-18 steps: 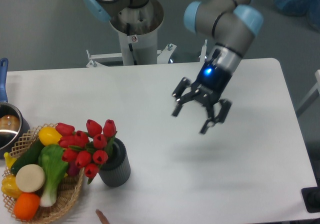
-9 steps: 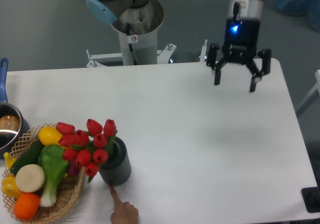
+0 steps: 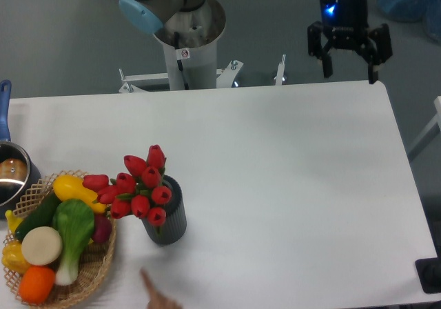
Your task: Insert the flowers into the vase
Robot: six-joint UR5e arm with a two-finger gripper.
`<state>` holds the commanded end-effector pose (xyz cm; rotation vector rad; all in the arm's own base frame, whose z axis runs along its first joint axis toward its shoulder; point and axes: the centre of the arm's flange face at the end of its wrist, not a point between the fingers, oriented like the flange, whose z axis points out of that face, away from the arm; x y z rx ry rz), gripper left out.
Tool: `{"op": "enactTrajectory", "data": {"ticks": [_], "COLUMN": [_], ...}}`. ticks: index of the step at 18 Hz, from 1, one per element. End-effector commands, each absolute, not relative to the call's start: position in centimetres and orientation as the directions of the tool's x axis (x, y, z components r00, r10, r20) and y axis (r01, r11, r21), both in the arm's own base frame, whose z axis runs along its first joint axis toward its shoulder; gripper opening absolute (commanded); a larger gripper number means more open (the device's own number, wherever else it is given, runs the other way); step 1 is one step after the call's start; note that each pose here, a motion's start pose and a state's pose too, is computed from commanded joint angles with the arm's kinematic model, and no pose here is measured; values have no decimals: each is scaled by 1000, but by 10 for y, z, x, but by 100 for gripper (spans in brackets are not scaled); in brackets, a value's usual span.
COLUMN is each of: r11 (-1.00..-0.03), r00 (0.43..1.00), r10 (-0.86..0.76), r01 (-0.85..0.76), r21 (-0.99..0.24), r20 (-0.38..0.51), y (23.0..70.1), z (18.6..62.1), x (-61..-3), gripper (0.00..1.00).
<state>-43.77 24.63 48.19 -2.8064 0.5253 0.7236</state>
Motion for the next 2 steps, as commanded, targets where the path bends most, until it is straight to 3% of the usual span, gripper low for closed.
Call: {"op": "enactTrajectory", "data": {"ticks": [2], "r11": [-918], "r00": [818], "r10": [-289], "r01": [-384], "r21": [-99], "r20": [-497], "y": [246], "z": [483], "x": [-438], "gripper": [100]}}
